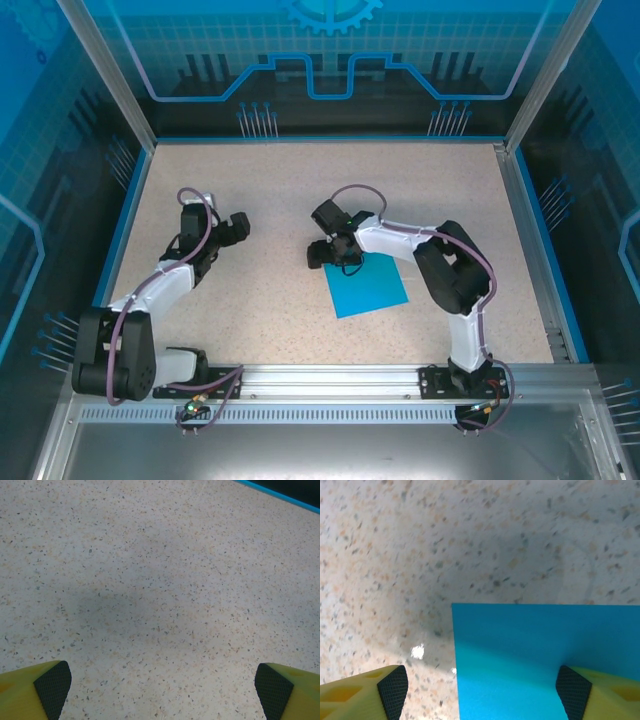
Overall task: Fold a paper plane with a square sheet of paper (pick it up from the middle)
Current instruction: Rotate the square sheet of paper at the center of the table.
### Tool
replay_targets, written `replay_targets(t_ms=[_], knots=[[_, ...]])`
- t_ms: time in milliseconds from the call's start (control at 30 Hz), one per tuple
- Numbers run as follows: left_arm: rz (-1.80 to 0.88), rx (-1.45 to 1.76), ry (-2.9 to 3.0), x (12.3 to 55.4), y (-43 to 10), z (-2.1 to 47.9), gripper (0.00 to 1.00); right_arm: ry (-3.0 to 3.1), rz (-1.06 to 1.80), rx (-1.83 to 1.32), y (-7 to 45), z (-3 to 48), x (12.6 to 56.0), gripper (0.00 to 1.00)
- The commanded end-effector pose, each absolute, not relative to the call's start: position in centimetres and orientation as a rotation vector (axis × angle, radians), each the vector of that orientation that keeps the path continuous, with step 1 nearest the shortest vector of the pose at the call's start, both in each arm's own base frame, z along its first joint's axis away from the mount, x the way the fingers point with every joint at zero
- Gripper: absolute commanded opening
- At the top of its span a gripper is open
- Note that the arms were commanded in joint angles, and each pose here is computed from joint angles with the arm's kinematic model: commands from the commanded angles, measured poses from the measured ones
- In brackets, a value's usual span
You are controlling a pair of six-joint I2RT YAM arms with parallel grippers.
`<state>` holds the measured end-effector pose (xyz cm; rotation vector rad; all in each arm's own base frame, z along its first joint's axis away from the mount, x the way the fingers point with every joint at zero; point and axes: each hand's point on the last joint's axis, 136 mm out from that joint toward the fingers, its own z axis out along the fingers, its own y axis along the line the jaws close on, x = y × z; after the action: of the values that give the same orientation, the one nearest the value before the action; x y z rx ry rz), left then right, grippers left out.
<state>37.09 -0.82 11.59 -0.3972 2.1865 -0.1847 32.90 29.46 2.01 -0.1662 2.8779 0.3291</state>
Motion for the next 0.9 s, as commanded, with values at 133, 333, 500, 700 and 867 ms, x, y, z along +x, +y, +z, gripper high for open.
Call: replay_targets(t_ms=[133,333,500,700,867], knots=[[-0.184,-0.414,2.174,37.7,-0.9,12.5,0.99,2.916,0.297,0.024,28.1,1.2,34.9,0.84],[-0.187,-0.417,2.179,37.7,-0.9,12.5,0.98,2.833,0.277,-0.027,27.1,7.0,34.5,0.93],[-0.223,-0.420,2.182,37.8,-1.4,12.5,0.99,2.894,0.017,-0.034,22.2,5.9,31.7,0.99],[-0.226,-0.419,2.183,37.8,-1.4,12.5,0.98,2.974,-0.059,-0.103,20.7,4.0,29.8,0.99],[-0.221,-0.417,2.186,37.8,-1.4,12.4,0.98,3.037,-0.008,-0.137,21.6,2.6,29.3,0.99]])
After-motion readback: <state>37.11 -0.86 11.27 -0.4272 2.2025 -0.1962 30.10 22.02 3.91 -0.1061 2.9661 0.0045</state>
